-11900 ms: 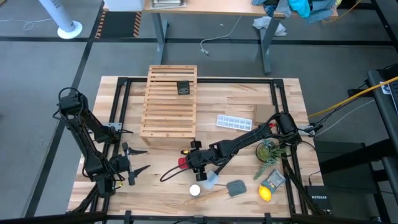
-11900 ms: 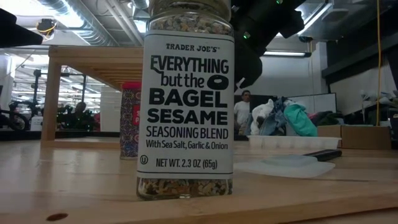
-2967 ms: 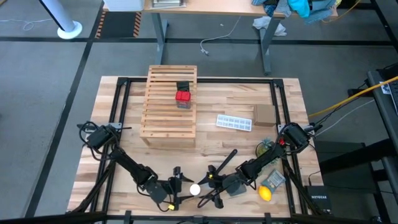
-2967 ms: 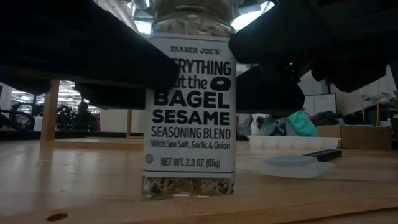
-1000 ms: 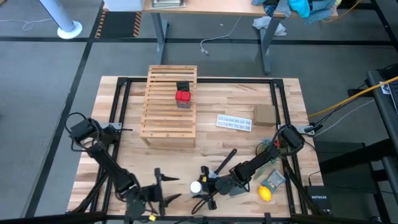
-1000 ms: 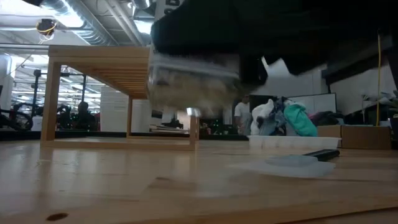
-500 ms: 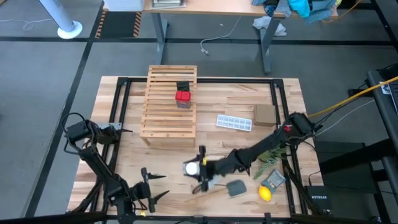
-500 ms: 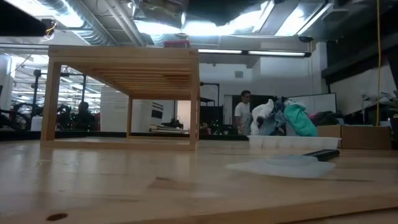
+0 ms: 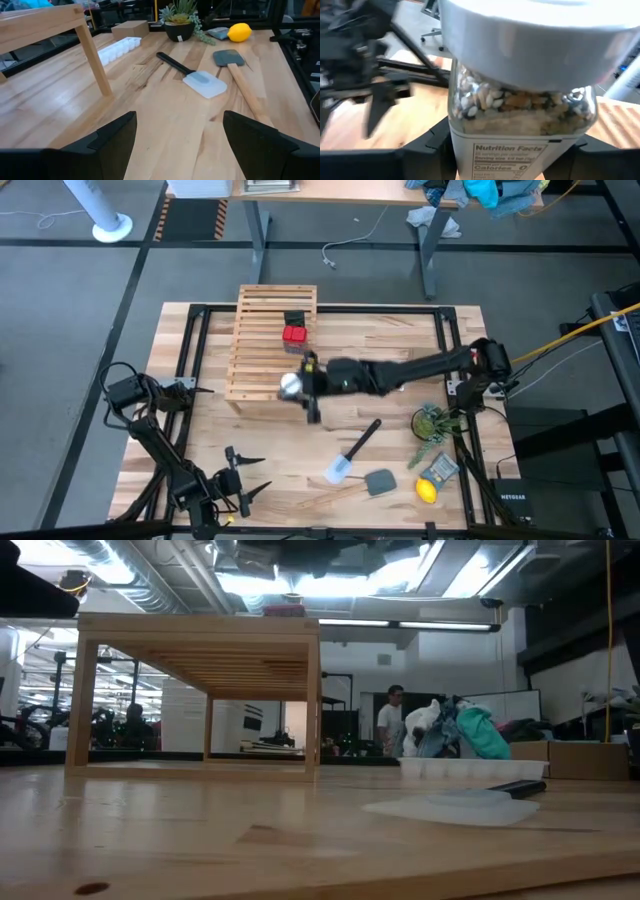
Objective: Shelf spices
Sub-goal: Put the white seasoning bottle on the shelf
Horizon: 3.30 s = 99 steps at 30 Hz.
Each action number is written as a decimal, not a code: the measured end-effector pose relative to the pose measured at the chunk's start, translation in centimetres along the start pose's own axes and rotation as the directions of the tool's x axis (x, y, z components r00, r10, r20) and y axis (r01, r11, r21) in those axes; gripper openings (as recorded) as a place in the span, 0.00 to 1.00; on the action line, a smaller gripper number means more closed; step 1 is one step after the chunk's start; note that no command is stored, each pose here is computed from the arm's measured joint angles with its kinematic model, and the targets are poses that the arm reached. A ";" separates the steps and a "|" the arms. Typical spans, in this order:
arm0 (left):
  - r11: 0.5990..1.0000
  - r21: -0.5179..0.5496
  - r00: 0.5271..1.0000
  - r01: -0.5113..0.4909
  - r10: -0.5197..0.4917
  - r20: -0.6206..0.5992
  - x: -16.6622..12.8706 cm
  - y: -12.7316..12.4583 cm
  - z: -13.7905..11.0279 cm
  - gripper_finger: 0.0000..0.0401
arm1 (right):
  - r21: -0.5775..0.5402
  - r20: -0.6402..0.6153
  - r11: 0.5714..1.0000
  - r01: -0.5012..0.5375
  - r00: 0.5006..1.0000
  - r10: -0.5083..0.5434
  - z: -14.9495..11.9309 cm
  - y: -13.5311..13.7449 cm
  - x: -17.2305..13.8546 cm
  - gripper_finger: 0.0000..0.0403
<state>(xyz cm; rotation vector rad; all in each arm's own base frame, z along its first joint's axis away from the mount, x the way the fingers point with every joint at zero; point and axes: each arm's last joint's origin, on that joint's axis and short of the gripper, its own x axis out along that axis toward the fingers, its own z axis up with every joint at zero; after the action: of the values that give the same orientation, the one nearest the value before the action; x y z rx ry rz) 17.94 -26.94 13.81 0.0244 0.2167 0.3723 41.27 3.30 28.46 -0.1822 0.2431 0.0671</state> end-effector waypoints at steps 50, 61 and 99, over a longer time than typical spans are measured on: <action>1.000 -0.015 1.000 0.001 -0.001 0.015 -0.2 -0.6 -2.4 0.72 | 0.014 -0.142 0.998 0.063 0.988 -0.061 -1.1 -5.1 -0.9 0.81; 0.999 0.047 0.994 -0.020 0.015 0.109 -1.5 -0.6 -2.0 0.72 | -0.013 -0.030 1.000 -0.027 0.999 0.027 4.8 -1.9 -7.1 0.81; 0.994 0.108 0.993 -0.022 0.009 0.117 -2.3 0.7 3.7 0.72 | 0.013 -0.217 0.997 -0.072 0.974 0.073 5.8 0.9 -13.1 0.81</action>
<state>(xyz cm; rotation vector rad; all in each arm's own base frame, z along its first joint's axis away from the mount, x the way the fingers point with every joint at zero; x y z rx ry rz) 16.37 -27.05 17.99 0.1552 0.1219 0.3730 29.85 4.72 37.06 -0.1761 0.4679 0.1197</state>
